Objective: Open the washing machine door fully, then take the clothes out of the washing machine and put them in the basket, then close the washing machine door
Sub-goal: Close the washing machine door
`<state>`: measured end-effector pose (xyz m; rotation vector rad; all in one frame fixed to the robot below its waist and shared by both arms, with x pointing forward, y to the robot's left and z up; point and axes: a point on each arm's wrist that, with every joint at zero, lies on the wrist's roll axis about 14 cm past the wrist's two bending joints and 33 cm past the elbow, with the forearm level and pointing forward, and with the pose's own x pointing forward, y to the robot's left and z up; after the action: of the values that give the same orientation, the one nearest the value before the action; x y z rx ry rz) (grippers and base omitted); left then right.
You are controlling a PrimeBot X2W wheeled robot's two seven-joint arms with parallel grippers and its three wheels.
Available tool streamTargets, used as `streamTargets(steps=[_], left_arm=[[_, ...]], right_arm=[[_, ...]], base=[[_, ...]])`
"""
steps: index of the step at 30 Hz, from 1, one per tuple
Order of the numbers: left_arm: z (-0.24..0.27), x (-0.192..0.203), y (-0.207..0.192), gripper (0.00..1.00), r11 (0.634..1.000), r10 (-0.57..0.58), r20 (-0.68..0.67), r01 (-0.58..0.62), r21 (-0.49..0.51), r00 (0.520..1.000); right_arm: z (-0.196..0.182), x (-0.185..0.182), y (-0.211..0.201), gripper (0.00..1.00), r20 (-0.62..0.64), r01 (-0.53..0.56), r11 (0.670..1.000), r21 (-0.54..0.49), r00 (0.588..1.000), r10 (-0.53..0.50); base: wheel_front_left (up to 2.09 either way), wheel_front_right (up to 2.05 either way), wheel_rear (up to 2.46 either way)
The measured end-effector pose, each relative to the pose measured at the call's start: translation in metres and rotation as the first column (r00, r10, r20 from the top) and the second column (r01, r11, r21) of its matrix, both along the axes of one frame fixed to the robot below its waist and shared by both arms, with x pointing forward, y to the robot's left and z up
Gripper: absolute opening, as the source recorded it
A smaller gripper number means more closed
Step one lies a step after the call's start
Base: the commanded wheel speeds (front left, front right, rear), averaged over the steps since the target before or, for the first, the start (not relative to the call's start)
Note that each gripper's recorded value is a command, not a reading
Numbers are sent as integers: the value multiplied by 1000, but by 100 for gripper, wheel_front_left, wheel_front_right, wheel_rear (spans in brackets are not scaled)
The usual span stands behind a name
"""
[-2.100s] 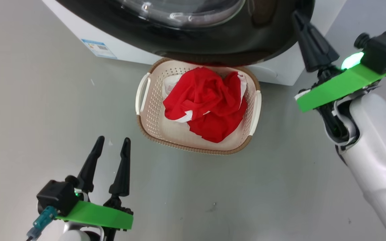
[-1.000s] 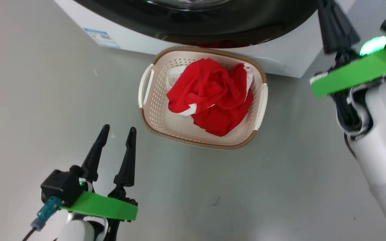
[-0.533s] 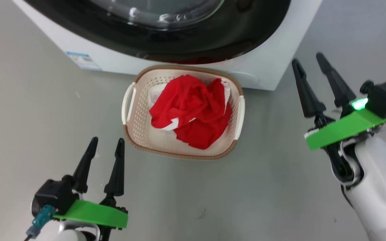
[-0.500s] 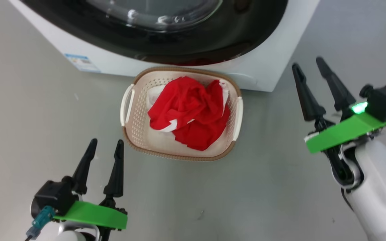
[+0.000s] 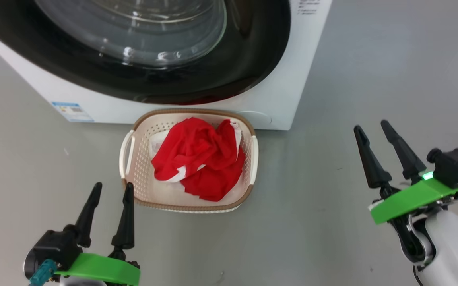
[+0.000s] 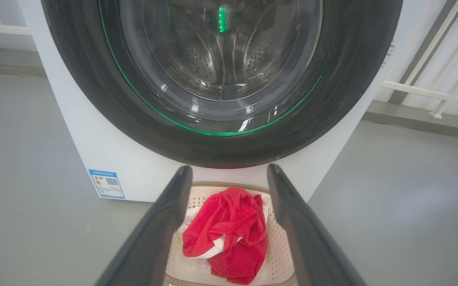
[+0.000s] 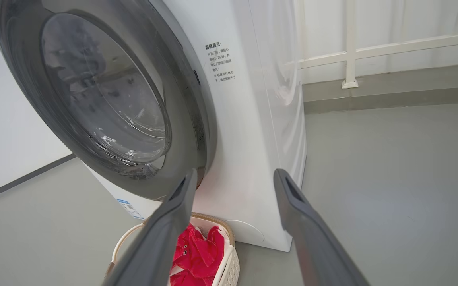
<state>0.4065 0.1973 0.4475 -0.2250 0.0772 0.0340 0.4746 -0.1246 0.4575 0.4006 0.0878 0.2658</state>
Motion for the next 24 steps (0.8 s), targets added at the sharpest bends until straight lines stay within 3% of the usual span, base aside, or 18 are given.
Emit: streamTargets(steps=[24], left_arm=[[18,-9,-12,100,999,-49,50,48,14,998]], right_arm=[[2,-64,-76,100,-21,200,979,-46,979,-202]], base=[[0,0,0]])
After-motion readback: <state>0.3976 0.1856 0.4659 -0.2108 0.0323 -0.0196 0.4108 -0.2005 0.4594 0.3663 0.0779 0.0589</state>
